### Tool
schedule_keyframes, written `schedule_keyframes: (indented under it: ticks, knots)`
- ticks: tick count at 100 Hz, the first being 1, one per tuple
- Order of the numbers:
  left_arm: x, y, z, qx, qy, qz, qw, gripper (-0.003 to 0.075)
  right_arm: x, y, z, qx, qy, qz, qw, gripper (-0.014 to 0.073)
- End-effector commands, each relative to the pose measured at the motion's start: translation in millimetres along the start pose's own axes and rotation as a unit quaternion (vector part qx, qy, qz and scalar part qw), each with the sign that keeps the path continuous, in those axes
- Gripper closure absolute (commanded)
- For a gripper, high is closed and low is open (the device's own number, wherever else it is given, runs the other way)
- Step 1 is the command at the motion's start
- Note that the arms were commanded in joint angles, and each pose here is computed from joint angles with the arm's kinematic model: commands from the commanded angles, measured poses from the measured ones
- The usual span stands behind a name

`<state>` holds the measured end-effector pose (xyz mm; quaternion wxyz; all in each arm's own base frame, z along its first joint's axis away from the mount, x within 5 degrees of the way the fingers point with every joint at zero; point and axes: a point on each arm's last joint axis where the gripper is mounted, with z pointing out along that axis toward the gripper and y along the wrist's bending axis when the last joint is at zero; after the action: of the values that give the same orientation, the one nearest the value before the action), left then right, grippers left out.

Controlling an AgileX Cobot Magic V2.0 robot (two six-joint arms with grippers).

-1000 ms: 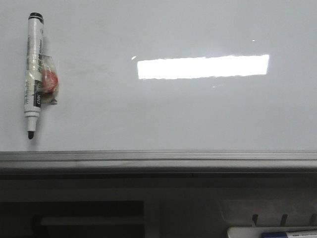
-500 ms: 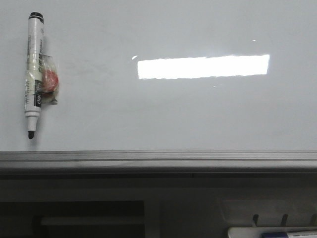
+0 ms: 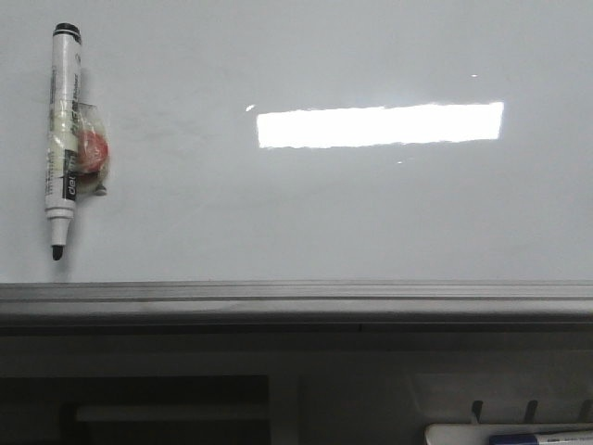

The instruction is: Write number 3 on whiteboard

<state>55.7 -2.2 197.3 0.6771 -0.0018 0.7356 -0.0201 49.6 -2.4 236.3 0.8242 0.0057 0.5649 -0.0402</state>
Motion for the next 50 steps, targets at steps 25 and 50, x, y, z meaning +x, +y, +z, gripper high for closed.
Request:
schedule_keyframes:
  ticks: [25, 50]
  knots:
    - [-14.8, 0.8, -3.2, -0.001, -0.084, -0.047, 0.995, 0.0741, 8.7, -1.3, -1.5, 0.008, 0.104, 0.015, 0.994, 0.0642]
    - [-35.2, -1.5, -0.8, 0.005, -0.040, -0.050, 0.998, 0.0741, -13.7, -2.7, 10.6, 0.008, 0.273, 0.018, 0.962, 0.0642]
